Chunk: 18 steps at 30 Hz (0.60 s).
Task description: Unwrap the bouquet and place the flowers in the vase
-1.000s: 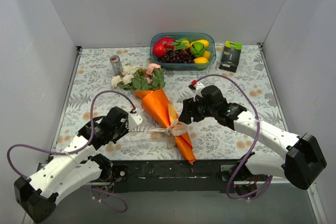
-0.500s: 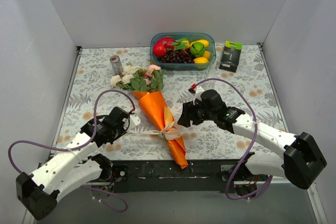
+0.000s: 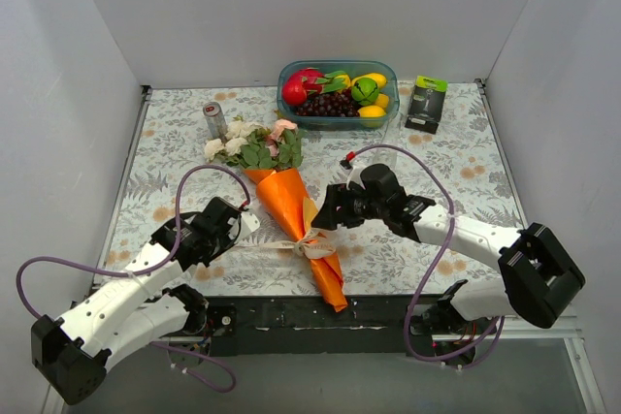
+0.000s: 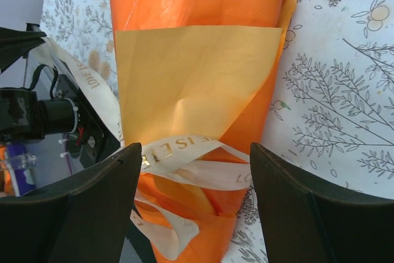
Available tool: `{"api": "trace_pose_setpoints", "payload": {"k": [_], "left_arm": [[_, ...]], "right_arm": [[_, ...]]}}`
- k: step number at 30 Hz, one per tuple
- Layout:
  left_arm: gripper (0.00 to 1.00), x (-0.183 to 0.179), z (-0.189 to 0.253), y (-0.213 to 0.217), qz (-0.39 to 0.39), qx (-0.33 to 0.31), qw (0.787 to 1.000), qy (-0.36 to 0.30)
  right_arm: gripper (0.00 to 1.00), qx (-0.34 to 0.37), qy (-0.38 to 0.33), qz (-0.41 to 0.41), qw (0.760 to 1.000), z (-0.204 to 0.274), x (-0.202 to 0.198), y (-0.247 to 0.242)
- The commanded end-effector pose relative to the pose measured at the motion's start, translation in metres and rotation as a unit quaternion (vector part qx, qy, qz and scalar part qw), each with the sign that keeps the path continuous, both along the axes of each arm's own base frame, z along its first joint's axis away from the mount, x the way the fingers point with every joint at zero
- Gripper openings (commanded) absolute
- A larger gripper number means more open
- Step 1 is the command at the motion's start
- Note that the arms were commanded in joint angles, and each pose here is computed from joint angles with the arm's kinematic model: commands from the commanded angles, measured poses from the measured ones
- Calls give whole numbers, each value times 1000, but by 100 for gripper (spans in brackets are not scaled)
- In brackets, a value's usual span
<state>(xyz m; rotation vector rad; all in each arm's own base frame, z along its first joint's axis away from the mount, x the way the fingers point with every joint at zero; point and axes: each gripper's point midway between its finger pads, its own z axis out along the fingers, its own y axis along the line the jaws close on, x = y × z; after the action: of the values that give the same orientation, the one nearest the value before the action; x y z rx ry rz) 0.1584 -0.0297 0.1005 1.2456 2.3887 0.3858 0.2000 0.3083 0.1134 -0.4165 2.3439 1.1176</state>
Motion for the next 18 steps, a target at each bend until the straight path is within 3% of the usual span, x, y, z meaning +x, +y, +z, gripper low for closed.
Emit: {"api": "trace_pose_setpoints", "payload": {"k": [1, 6, 18], "left_arm": [[0, 4, 10, -1, 8, -8, 1000, -12], [0, 4, 12, -2, 7, -11, 1000, -13], [0, 6, 16, -4, 7, -19, 1000, -20]], "right_arm": [[78, 41, 24, 2, 999, 18, -1, 17], [77, 21, 105, -1, 994, 4, -13, 18], [66, 68, 123, -6, 990, 27, -13, 32]]}}
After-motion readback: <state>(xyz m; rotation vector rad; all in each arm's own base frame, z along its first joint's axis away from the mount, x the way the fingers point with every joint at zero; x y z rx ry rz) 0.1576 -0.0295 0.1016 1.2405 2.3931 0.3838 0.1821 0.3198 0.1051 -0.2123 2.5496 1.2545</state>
